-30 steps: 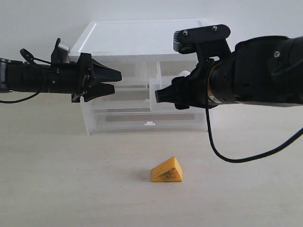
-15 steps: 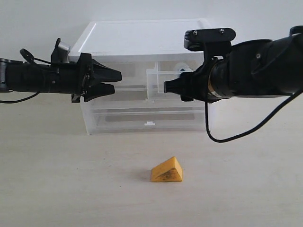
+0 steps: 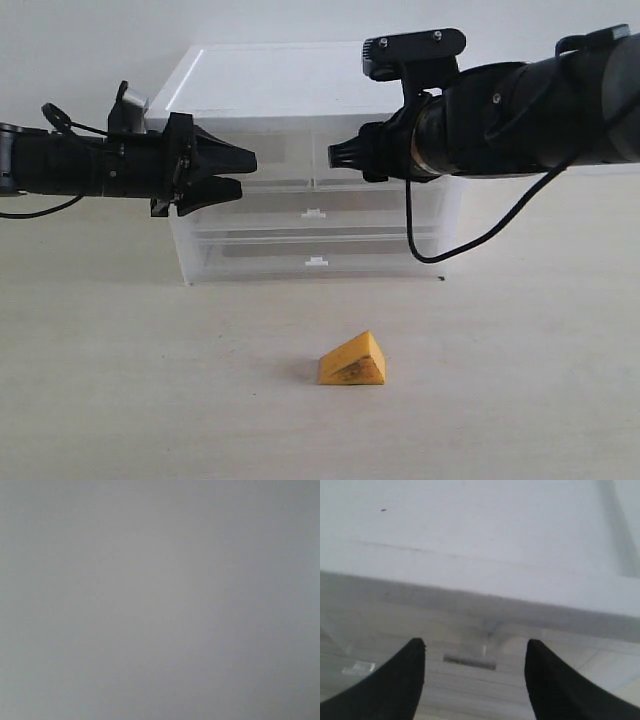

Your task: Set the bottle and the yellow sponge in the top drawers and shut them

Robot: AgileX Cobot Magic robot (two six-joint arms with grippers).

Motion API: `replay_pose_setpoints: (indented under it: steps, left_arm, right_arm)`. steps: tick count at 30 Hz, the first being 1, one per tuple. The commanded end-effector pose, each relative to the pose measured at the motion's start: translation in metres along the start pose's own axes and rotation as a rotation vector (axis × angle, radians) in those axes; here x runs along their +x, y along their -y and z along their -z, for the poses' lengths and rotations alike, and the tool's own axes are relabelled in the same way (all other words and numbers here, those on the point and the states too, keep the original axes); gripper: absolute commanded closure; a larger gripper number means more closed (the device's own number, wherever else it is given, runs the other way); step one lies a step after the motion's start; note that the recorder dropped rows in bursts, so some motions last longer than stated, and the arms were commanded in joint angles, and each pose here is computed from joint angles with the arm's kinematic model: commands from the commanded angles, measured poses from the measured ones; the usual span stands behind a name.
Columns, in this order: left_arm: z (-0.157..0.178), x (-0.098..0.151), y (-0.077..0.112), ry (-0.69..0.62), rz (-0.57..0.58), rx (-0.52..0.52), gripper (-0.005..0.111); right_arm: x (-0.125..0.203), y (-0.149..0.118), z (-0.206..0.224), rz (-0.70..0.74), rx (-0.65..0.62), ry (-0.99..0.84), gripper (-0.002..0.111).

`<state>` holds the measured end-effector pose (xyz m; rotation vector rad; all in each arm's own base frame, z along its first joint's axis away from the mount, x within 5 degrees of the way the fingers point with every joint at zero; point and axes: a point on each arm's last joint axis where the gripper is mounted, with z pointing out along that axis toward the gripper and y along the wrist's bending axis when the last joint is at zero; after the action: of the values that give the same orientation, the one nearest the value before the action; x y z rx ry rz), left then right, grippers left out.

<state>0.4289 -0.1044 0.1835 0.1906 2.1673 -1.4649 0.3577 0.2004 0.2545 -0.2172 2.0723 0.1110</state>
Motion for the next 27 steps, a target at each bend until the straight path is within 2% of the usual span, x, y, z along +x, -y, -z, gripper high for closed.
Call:
replay_pose_setpoints:
  steps: [1, 6, 14, 24, 27]
  left_arm:
    - [0.004, -0.005, -0.022, 0.045, -0.049, -0.171, 0.049]
    - [0.004, -0.005, -0.022, 0.046, -0.049, -0.174, 0.049]
    - [0.004, -0.005, -0.022, 0.044, -0.056, -0.172, 0.049]
    - [0.004, -0.005, -0.022, 0.044, -0.056, -0.172, 0.049]
    - [0.004, -0.005, -0.022, 0.044, -0.056, -0.172, 0.049]
  right_arm:
    - [-0.007, 0.005, -0.003, 0.019, 0.045, 0.021, 0.054]
    - [-0.018, 0.002, -0.001, 0.009, 0.031, 0.052, 0.054]
    - [-0.018, 0.001, -0.001, -0.010, 0.017, 0.046, 0.054]
    - [-0.006, -0.003, 0.001, -0.011, -0.025, -0.098, 0.054]
    - [-0.001, -0.011, 0.002, 0.007, -0.073, -0.112, 0.054]
